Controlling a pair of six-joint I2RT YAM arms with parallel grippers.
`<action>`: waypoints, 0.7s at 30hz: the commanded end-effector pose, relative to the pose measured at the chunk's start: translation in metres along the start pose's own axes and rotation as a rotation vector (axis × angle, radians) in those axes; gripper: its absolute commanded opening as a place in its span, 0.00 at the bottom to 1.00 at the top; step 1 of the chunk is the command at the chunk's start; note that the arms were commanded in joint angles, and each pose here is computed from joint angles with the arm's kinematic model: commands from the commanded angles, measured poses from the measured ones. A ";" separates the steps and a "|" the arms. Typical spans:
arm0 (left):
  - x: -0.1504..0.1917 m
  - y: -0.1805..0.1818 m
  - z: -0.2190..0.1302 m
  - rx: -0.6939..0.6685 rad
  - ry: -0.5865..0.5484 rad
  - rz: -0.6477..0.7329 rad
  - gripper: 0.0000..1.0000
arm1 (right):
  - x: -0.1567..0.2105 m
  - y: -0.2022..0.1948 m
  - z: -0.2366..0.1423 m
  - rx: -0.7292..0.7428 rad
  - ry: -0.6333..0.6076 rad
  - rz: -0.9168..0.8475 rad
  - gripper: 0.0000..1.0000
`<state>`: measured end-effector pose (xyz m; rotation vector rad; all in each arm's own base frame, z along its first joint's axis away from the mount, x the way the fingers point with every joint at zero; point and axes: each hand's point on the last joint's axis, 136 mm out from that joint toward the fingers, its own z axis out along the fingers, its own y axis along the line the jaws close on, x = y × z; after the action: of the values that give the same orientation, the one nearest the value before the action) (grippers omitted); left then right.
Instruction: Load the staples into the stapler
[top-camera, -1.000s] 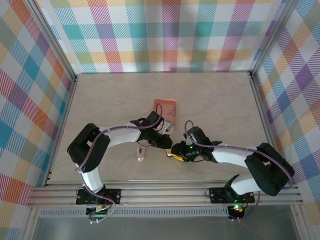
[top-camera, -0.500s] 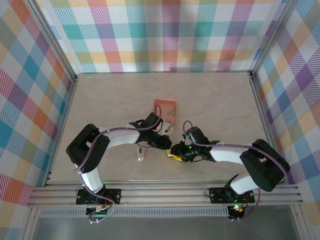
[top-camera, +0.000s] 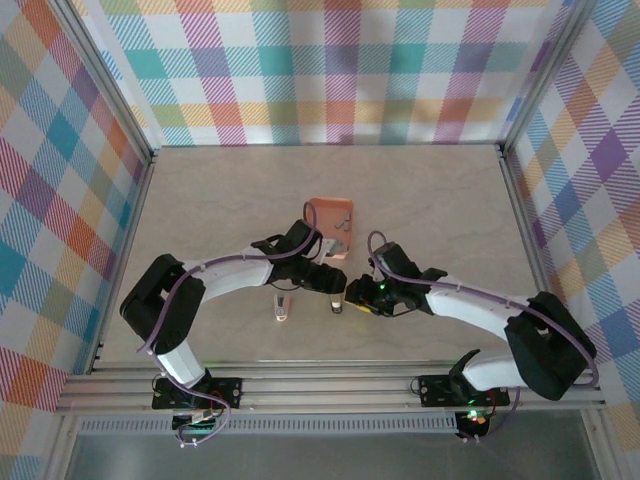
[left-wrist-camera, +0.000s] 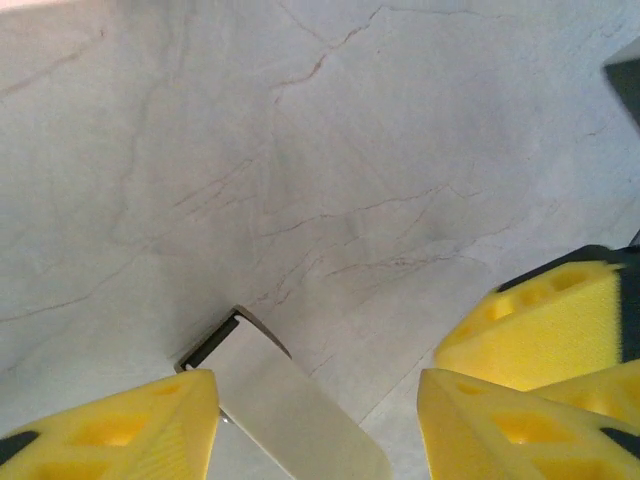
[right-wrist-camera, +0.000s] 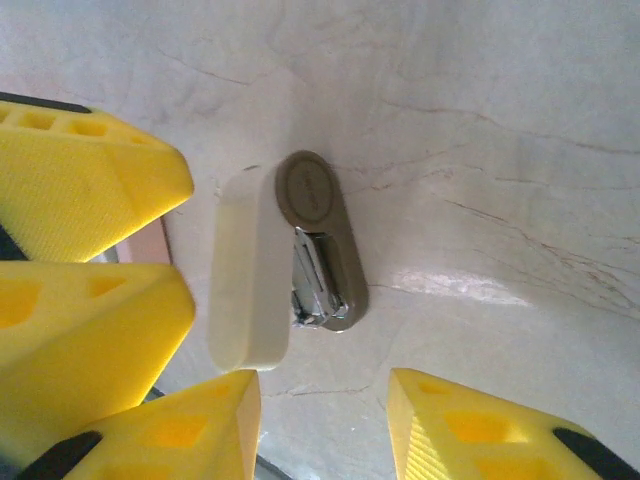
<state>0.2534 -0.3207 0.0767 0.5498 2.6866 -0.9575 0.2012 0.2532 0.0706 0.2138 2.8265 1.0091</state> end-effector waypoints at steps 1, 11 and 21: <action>-0.019 -0.008 -0.024 -0.010 -0.067 -0.007 0.63 | -0.004 0.006 -0.019 0.073 -0.009 -0.076 0.40; -0.019 0.027 -0.062 -0.098 -0.189 -0.109 0.67 | -0.009 0.027 -0.009 0.220 0.083 -0.171 0.42; 0.003 0.068 -0.082 -0.174 -0.230 -0.192 0.67 | 0.012 0.017 0.027 0.252 0.203 -0.161 0.34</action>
<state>0.2689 -0.2311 0.0957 0.1863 2.6337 -0.7933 0.2039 0.2814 0.0644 -0.0656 3.0492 0.6644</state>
